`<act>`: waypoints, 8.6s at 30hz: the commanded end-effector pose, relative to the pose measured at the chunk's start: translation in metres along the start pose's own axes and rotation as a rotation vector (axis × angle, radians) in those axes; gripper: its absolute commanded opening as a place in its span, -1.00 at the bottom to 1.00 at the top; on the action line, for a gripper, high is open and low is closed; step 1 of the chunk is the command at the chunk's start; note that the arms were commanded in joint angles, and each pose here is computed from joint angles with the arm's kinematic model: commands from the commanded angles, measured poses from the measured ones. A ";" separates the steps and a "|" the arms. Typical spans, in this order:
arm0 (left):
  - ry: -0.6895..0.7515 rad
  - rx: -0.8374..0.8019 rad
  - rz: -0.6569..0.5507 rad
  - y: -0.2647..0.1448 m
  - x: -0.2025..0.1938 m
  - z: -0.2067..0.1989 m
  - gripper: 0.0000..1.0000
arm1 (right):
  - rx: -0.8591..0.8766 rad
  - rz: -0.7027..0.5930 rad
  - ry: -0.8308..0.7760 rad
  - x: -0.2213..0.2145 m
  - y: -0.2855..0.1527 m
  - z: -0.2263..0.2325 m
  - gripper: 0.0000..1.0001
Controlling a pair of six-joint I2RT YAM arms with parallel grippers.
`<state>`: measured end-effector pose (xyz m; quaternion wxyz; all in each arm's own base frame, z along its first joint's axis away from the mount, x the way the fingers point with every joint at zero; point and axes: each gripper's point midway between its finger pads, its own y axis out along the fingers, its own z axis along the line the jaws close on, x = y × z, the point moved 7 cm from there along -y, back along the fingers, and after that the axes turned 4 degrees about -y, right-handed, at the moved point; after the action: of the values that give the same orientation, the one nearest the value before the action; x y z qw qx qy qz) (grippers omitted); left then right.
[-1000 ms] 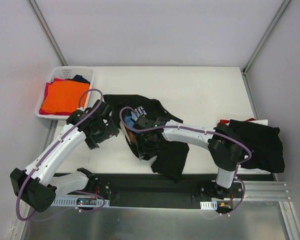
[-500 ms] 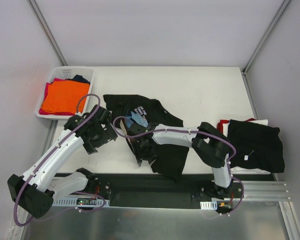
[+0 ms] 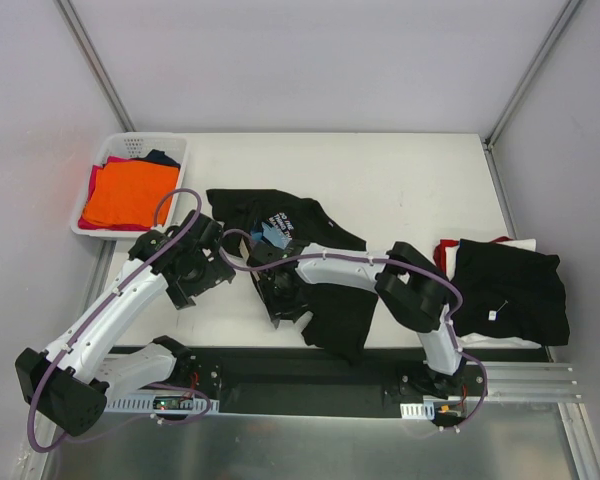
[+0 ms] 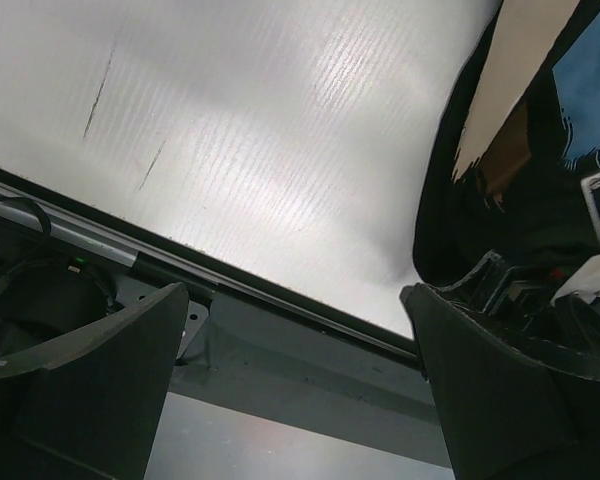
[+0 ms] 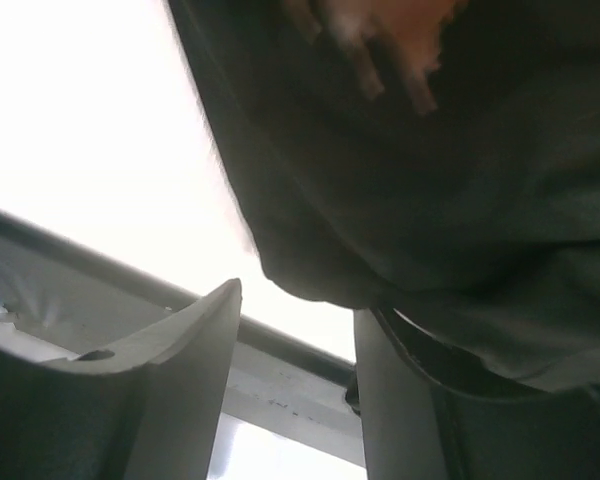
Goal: Fold and stack the t-shirts
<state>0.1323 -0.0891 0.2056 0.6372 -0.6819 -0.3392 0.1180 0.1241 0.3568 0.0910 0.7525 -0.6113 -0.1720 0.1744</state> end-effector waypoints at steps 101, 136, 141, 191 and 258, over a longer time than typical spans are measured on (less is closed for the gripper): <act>0.244 0.119 -0.051 0.168 0.086 -0.142 -1.00 | -0.100 -0.086 0.292 0.002 -0.011 -0.103 -0.54; 0.216 -0.189 -0.279 -0.113 0.118 -0.109 -0.81 | -0.280 -0.569 0.386 -0.050 -0.253 -0.193 -0.98; 0.208 -0.143 -0.200 -0.095 0.106 -0.101 -0.81 | -0.321 -0.530 0.417 -0.077 -0.246 -0.203 -0.98; 0.250 0.185 0.061 0.128 0.087 -0.095 0.50 | -0.170 -0.304 0.383 -0.079 -0.180 -0.191 0.34; 0.303 -0.222 0.143 0.144 0.156 -0.238 0.98 | -0.158 -0.175 0.322 -0.034 -0.133 -0.159 0.36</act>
<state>0.4589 -0.1838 0.1501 0.5763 -0.7845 -0.2288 -0.0114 0.1743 0.1688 0.1757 0.7280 -0.6786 -0.0972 0.0037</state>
